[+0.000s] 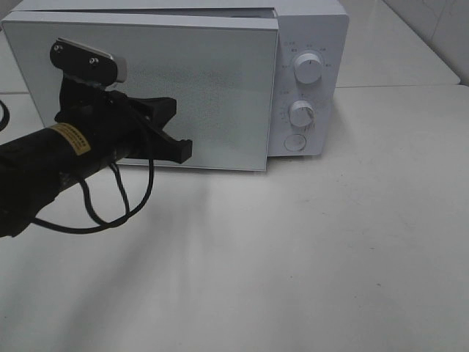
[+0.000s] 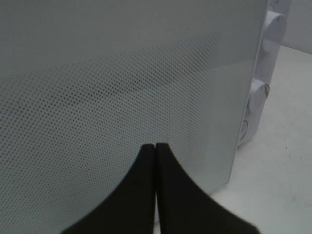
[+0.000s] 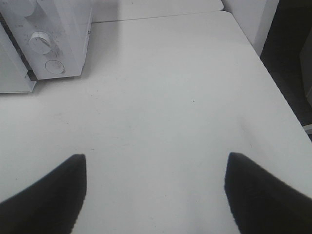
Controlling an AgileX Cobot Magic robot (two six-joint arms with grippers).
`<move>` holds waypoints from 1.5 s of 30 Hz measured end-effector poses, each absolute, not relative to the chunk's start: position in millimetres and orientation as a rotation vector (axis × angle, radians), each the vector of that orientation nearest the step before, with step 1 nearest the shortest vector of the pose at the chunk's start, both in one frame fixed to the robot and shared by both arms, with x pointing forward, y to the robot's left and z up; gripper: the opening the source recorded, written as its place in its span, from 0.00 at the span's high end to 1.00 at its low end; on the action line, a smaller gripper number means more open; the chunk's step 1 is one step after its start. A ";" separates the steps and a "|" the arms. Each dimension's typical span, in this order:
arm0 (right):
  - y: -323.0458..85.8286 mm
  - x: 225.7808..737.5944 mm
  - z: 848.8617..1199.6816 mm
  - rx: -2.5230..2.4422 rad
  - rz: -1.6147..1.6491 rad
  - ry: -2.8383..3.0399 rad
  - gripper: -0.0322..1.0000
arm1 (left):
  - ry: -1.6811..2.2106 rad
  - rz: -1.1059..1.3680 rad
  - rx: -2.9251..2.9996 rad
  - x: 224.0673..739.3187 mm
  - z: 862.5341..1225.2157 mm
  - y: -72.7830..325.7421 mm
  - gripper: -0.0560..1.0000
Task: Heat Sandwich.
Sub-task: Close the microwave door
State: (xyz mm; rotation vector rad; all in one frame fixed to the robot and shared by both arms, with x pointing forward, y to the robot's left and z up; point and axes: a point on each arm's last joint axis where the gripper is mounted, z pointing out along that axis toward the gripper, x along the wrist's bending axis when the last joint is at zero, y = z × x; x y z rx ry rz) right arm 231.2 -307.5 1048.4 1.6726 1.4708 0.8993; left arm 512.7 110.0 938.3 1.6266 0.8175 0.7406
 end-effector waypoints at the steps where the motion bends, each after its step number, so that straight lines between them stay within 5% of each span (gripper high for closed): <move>1: -307.5 231.2 1048.4 1.673 0.899 1.471 0.23 | 0.827 0.755 1.610 517.3 941.0 104.5 0.95; 45: -307.5 231.2 1048.4 1.673 0.899 1.471 0.23 | 0.804 0.757 1.594 578.7 948.3 35.6 0.95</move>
